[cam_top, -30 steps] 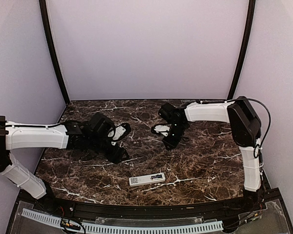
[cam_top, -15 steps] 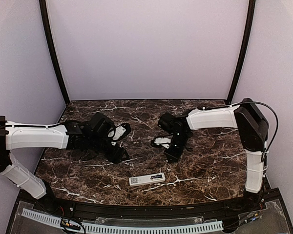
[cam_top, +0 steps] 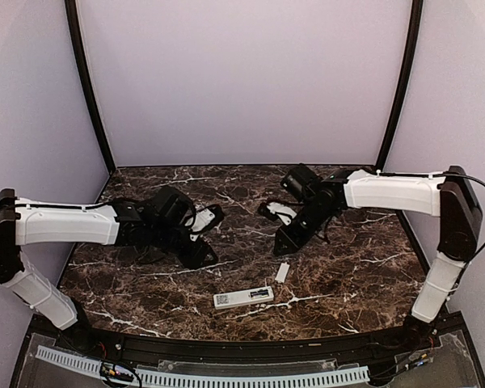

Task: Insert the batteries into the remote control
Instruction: Move the right arm with the battery cover to the center of the board.

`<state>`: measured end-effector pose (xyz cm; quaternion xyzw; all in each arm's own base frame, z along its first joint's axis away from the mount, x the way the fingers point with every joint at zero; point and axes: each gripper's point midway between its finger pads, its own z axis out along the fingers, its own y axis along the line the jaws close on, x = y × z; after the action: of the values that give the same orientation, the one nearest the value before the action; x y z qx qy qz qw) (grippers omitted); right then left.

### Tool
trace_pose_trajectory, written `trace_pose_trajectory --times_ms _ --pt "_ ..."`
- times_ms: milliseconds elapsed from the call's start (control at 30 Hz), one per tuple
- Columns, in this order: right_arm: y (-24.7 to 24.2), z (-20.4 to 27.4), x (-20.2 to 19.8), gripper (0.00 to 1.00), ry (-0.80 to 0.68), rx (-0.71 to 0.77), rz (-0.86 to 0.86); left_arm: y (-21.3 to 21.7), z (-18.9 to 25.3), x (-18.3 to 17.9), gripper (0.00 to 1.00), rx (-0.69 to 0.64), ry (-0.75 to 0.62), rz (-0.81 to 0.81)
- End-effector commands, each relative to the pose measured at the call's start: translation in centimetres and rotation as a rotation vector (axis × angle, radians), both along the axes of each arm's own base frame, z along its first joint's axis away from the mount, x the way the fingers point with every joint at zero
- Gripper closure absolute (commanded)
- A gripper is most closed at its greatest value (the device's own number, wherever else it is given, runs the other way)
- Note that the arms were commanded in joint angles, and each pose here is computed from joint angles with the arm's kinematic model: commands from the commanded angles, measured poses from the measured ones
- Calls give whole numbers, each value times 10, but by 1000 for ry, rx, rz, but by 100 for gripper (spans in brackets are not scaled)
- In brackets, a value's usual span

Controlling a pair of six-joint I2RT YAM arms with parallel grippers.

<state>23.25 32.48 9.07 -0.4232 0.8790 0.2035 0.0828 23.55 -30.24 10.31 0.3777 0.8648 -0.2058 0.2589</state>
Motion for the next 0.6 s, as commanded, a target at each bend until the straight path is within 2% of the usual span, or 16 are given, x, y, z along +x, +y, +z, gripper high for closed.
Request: trace_pose_trajectory --times_ms 0,200,267,333,467,567 --pt "-18 6 38 80 10 96 -268 -44 31 3 60 -99 -72 -124" --pt "-42 -13 47 81 34 105 -419 -119 28 -23 68 -77 -107 -331" --pt "-43 -15 48 81 45 125 -434 -140 21 -29 73 -66 -103 -379" --pt "-43 -19 48 79 46 132 -442 -156 10 -32 81 -53 -93 -409" --pt "-42 -28 50 79 58 160 -461 -174 -10 -27 93 -24 -81 -419" --pt "-43 -38 51 79 74 168 -474 -181 -23 -23 96 -3 -71 -423"
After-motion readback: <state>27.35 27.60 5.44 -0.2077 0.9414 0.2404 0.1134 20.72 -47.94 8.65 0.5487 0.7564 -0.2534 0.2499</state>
